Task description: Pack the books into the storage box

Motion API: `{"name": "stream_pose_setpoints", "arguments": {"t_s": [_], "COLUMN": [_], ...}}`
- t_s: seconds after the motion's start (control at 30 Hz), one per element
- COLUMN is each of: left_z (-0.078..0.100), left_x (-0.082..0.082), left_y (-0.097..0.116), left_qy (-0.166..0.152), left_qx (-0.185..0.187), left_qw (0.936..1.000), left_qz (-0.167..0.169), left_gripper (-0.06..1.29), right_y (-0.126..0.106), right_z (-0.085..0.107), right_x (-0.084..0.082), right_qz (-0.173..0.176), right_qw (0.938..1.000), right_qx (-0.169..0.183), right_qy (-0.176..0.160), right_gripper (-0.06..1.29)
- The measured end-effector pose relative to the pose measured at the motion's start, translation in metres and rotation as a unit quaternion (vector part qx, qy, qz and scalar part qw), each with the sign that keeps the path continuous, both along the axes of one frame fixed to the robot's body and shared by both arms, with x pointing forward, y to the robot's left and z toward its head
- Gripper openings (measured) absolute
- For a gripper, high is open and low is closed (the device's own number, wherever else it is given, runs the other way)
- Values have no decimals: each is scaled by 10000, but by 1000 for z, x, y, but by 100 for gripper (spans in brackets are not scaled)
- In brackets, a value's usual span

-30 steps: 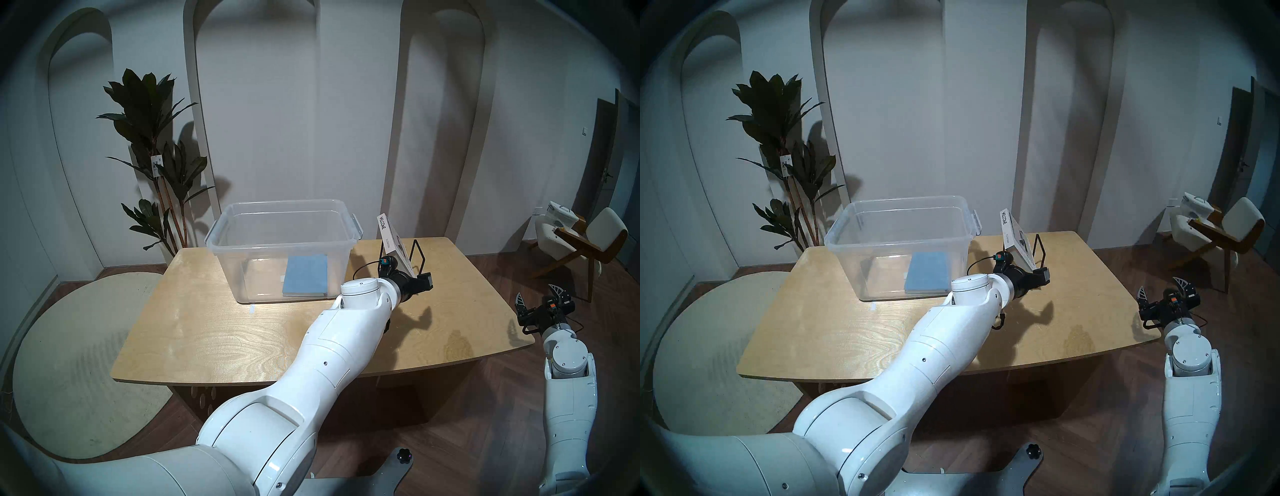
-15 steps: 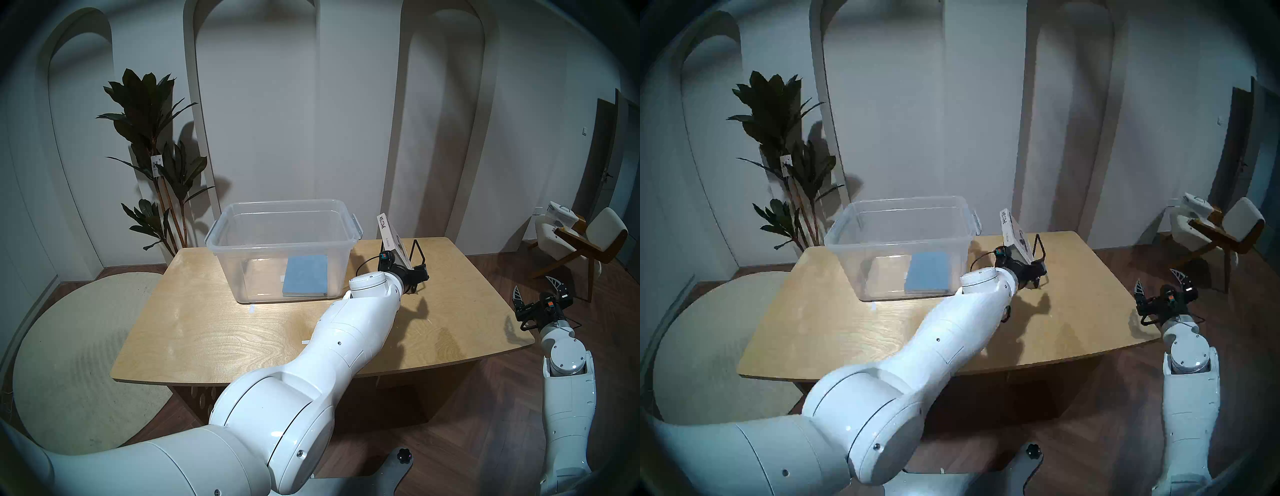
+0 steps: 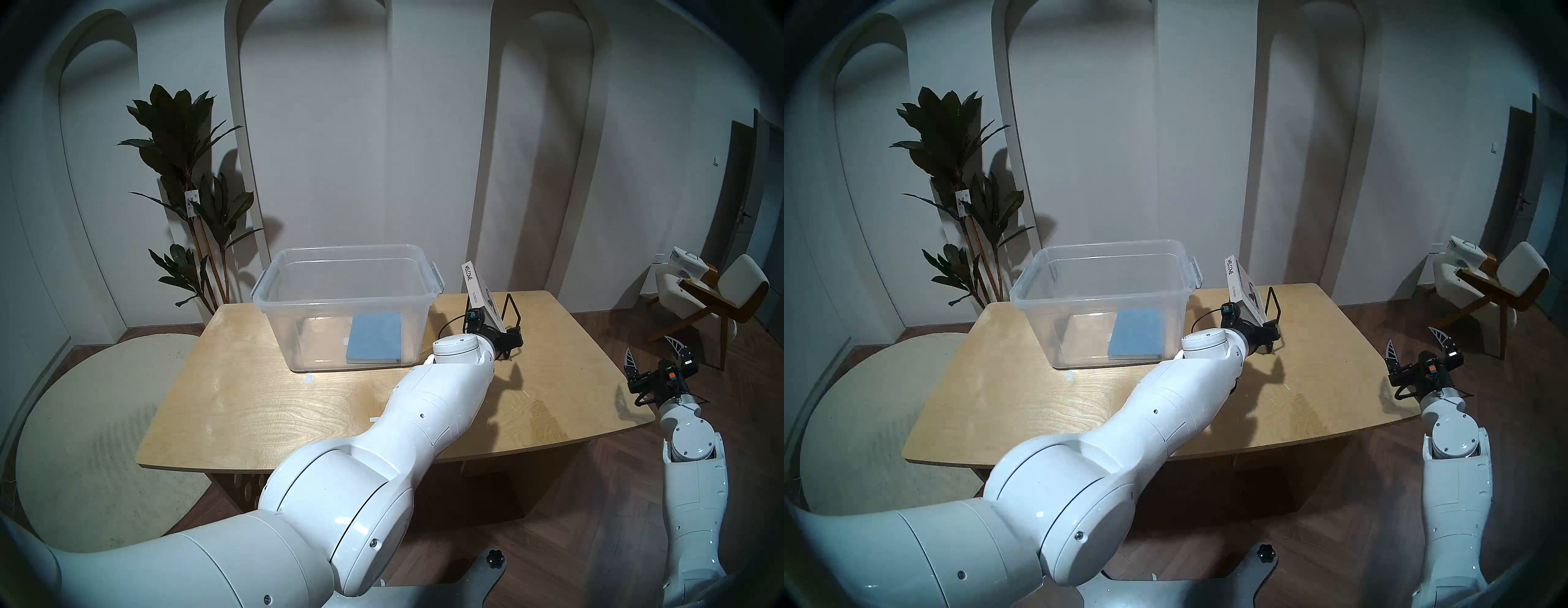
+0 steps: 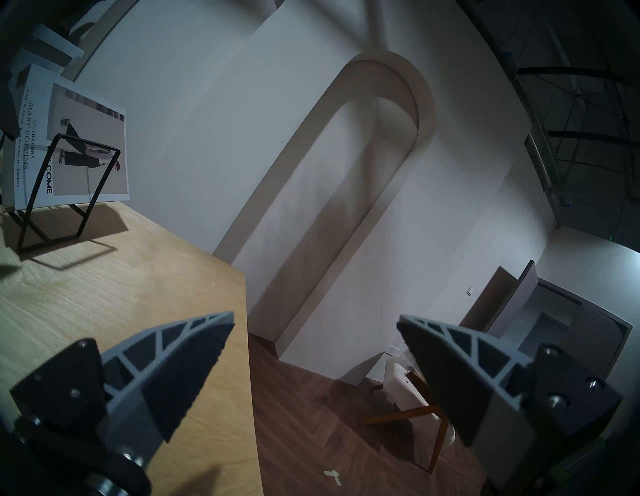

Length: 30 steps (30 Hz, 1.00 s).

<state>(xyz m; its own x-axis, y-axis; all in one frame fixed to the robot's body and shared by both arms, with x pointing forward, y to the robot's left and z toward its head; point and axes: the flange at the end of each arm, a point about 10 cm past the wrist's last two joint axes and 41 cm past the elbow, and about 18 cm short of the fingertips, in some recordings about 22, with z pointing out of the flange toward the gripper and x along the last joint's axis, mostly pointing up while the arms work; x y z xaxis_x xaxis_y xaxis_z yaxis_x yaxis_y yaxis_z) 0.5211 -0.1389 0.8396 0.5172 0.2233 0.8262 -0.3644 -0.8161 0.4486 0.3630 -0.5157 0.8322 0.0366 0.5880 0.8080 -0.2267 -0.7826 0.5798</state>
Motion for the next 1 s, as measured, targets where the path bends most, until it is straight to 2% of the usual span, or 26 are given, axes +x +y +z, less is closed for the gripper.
{"name": "stream_pose_setpoints", "arguments": {"t_s": [0.13, 0.47, 1.0], "left_z": [2, -11, 10], "left_x": [4, 9, 13], "left_y": [1, 8, -4], "left_qy": [-30, 105, -333], "left_qx": [108, 546, 358], "left_qw": [9999, 9978, 9987], "left_qz": [110, 367, 134], "left_gripper": [125, 125, 125], "right_y": [-1, -2, -3], "right_z": [1, 1, 2], "right_x": [0, 1, 1], "right_qz": [18, 46, 58], "right_qw": [10000, 9999, 9999], "right_qx": [-14, -34, -41], "right_qy": [-34, -92, -121], "right_gripper": [127, 127, 127]}}
